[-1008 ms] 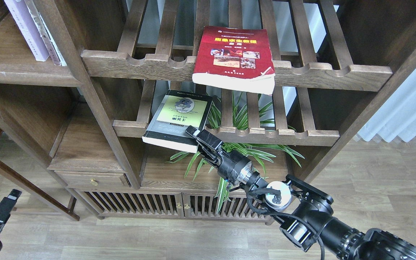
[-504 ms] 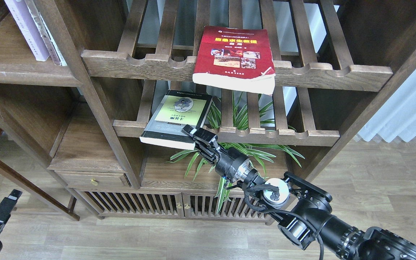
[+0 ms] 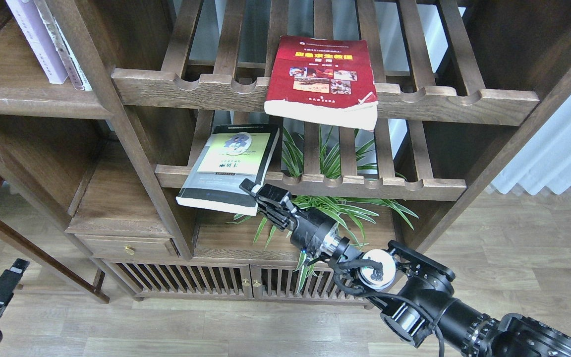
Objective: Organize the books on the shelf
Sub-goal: 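Grasp the dark green book with the right gripper and pull it out, then lower the dark green book and grasp it with the left gripper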
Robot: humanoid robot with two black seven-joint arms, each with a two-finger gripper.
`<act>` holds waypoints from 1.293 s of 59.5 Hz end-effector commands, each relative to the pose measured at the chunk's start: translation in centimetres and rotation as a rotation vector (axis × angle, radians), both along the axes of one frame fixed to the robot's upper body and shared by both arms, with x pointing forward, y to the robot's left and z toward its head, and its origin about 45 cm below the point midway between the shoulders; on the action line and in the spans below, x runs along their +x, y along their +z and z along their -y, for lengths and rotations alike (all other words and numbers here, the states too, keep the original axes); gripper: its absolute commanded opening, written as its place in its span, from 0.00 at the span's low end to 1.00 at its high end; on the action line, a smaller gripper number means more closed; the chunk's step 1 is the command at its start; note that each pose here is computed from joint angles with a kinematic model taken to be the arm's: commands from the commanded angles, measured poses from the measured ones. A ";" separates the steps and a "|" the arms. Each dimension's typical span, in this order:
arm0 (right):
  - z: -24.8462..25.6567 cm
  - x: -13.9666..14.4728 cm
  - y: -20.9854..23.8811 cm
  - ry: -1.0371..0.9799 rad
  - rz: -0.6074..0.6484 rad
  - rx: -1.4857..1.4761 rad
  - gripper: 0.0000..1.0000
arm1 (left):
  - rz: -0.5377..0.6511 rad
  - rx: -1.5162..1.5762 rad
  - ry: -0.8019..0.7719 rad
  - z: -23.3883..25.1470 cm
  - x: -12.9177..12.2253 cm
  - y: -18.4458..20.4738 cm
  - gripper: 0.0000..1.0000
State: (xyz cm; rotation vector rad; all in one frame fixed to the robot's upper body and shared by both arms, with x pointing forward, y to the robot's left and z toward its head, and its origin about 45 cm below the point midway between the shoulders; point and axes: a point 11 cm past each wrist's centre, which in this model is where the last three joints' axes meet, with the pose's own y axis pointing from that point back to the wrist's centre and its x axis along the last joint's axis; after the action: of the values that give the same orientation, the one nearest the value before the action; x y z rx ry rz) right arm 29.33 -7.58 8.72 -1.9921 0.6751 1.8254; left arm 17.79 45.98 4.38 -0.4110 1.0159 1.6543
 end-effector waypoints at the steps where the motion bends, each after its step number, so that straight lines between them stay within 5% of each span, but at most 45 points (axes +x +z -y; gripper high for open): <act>1: -0.1 -3.2 -2.1 0.094 -0.067 -0.017 0.03 | 0.007 -0.023 -0.002 0.5 0.1 0.0 1.00; 33: 0.3 -12.2 -6.8 0.240 -0.260 -0.016 0.03 | -0.090 -0.291 -0.165 8.6 -1.5 -1.0 1.00; 77: -1.5 -13.5 -5.2 0.288 -0.242 0.046 0.03 | -0.146 -0.538 -0.233 18.3 -3.9 -1.9 0.98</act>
State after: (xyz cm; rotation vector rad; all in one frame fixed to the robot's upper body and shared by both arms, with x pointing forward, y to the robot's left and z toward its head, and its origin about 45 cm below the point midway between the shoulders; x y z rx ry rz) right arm 16.03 -6.41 3.27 -1.9304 0.4451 2.2526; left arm 14.16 28.87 2.78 -0.4900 1.5244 1.2177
